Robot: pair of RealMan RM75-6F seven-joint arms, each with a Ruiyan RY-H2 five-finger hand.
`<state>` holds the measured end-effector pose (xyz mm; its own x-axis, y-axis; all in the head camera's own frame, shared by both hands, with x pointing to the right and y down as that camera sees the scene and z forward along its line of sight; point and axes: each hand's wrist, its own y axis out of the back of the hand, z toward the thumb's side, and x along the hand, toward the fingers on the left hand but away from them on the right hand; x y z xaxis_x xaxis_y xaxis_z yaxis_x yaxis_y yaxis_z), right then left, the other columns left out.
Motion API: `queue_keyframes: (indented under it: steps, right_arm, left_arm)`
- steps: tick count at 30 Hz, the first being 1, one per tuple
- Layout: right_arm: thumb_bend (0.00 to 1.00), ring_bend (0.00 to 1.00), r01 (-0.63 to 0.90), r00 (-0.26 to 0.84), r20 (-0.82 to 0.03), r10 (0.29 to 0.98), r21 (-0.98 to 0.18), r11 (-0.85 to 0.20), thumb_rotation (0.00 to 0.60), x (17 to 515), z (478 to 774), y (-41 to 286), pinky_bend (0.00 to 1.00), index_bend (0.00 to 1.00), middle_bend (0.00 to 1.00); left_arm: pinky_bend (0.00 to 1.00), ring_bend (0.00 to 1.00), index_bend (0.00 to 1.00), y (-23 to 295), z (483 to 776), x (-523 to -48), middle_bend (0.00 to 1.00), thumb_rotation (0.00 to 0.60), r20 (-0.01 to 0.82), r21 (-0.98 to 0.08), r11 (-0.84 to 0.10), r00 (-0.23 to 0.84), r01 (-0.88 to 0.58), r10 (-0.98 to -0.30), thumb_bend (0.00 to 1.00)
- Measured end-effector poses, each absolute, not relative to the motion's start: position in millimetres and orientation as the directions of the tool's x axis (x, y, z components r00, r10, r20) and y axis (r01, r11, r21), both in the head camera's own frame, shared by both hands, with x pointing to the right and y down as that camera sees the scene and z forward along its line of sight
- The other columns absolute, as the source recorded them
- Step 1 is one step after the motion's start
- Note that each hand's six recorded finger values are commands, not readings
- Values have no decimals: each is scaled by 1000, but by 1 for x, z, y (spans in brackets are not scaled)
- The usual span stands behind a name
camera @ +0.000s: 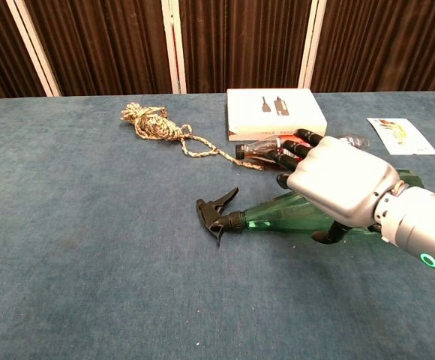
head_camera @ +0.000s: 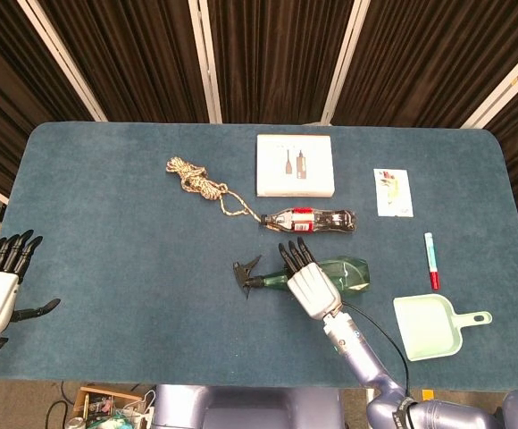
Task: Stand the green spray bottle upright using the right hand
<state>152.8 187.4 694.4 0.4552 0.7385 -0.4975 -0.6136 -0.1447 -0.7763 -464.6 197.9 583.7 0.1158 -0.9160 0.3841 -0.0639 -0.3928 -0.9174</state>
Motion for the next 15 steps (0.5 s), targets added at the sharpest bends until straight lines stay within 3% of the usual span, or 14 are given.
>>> queue_keyframes:
  steps: [6, 9, 11, 15]
  right_arm:
    - [295, 0, -649, 434, -517, 738, -747, -142, 600, 155, 709, 184, 0, 336, 0]
    - [383, 0, -658, 430, -515, 741, -741, -133, 600, 155, 715, 182, 0, 510, 0]
    - [478, 0, -661, 431, -508, 746, -740, -123, 600, 155, 717, 181, 0, 682, 0]
    - [620, 0, -640, 448, -472, 760, -762, -96, 600, 151, 714, 180, 0, 857, 36]
  left_arm:
    - [50, 0, 0, 196, 586, -465, 0, 600, 390, -915, -398, 112, -66, -914, 37]
    - [50, 0, 0, 195, 586, -466, 0, 600, 391, -914, -399, 109, -69, -914, 37]
    - [50, 0, 0, 194, 586, -467, 0, 600, 391, -914, -400, 109, -72, -914, 37]
    - [50, 0, 0, 193, 586, -467, 0, 600, 390, -914, -399, 112, -74, -914, 41]
